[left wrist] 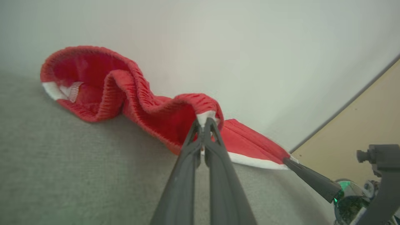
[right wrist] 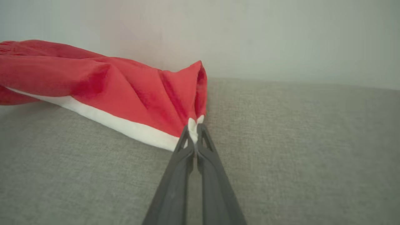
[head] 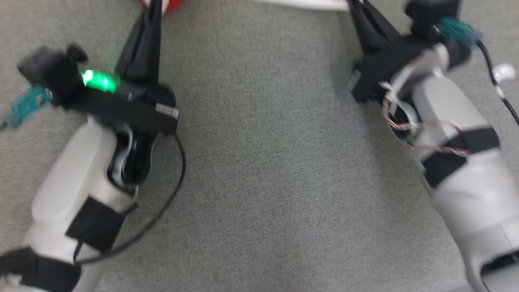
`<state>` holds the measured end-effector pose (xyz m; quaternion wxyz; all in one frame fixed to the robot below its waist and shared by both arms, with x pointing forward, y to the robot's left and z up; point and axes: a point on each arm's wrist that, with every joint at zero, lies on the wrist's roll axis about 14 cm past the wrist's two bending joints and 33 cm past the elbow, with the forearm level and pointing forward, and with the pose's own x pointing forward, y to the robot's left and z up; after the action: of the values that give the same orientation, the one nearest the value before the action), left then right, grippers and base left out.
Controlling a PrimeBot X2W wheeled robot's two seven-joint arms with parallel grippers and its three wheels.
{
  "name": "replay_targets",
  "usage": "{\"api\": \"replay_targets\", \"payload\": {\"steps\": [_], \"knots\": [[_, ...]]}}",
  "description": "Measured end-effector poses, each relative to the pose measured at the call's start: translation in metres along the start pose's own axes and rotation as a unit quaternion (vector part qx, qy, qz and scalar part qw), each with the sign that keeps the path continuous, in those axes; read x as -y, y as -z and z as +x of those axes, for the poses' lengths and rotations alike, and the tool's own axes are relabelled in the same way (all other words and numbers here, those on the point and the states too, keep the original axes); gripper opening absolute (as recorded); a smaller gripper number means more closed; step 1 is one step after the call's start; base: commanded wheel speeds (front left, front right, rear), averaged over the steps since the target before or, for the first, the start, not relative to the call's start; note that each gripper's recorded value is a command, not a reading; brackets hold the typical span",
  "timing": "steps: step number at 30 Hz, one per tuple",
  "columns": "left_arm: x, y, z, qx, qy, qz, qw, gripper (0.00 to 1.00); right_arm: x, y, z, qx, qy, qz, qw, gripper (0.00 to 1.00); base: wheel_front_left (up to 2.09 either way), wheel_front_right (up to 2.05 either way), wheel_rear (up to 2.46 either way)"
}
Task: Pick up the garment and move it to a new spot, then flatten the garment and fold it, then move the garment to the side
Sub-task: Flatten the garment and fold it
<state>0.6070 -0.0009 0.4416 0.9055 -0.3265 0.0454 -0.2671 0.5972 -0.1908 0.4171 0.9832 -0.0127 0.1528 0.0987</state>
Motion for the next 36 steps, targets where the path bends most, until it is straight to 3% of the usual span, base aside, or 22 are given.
{"api": "replay_targets", "payload": {"steps": [6,11,19,22,27,32,36], "knots": [[-0.002,0.015,-0.049,-0.031,-0.044,-0.035,0.998,0.00,0.014,0.024,-0.054,-0.037,0.016,0.061,0.997,0.00,0.00,0.00,0.00],[0.010,0.023,-0.099,-0.053,-0.079,-0.081,0.992,0.00,0.017,0.015,-0.099,-0.040,0.021,0.108,0.993,0.00,0.00,0.00,0.00],[0.033,0.041,-0.188,-0.105,-0.121,-0.143,0.977,0.00,0.003,0.009,-0.170,-0.059,0.002,0.137,0.989,0.00,0.00,0.00,0.00],[0.044,0.059,-0.237,-0.165,-0.125,-0.120,0.971,0.00,-0.007,0.023,-0.206,-0.088,-0.008,0.144,0.986,0.00,0.00,0.00,0.00],[0.053,0.057,-0.273,-0.184,-0.125,-0.079,0.972,0.00,-0.028,0.054,-0.247,-0.145,-0.023,0.161,0.976,0.00,0.00,0.00,0.00],[0.062,0.040,-0.284,-0.150,-0.128,-0.081,0.977,0.00,-0.037,0.030,-0.255,-0.119,-0.028,0.150,0.981,0.00,0.00,0.00,0.00],[0.071,0.013,-0.265,-0.114,-0.111,-0.072,0.985,0.00,-0.051,-0.012,-0.223,-0.094,-0.050,0.099,0.989,0.00,0.00,0.00,0.00]]}}
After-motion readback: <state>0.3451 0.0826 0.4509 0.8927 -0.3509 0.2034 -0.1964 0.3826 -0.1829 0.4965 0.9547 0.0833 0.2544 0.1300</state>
